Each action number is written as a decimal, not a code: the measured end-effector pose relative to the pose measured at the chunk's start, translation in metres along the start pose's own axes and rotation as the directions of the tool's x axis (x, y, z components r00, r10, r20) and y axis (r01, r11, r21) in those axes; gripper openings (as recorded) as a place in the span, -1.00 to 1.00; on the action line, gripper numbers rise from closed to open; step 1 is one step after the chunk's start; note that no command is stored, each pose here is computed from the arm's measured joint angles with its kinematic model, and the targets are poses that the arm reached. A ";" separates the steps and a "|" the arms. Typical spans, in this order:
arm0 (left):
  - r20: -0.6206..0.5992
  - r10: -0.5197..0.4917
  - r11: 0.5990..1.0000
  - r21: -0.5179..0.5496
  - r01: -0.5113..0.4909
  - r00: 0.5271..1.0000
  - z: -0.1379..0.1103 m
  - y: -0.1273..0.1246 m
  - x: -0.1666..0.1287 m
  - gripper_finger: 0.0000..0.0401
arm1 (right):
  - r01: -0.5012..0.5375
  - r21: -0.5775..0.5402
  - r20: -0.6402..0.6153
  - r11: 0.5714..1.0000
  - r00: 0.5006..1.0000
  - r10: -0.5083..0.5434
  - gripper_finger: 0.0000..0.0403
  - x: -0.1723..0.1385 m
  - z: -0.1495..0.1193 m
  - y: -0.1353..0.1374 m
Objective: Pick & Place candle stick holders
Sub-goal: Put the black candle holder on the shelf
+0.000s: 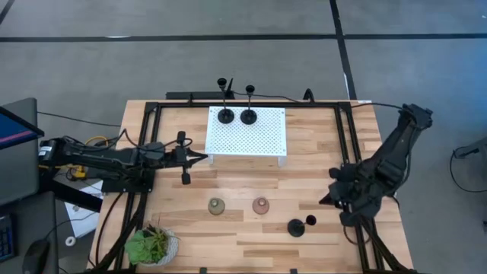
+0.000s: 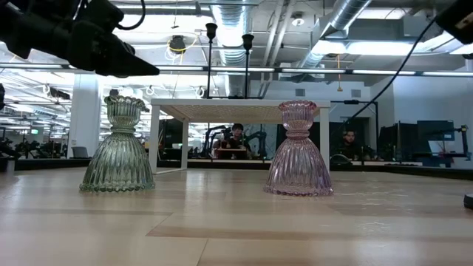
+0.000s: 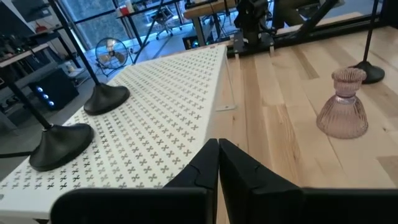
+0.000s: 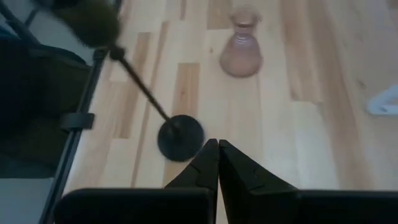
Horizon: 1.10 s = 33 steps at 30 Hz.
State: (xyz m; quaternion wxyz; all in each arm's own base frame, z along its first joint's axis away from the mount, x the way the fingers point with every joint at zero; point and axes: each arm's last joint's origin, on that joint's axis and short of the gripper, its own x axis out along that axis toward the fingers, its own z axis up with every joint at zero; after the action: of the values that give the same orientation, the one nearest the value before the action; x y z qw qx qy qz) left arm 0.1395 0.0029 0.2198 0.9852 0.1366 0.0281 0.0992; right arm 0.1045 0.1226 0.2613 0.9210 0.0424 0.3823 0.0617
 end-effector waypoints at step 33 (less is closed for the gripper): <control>0.006 0.002 1.000 -0.001 -0.002 1.000 0.001 0.000 0.000 -0.94 | -0.090 -0.020 0.102 0.996 0.991 0.091 -0.08 0.061 -0.010 0.032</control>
State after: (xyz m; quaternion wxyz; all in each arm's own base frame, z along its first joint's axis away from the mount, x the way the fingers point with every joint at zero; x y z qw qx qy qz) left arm 0.1396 0.0029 0.2204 0.9853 0.1364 0.0250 0.0998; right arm 0.1376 0.1634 0.2158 0.9360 0.0558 0.3316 0.1041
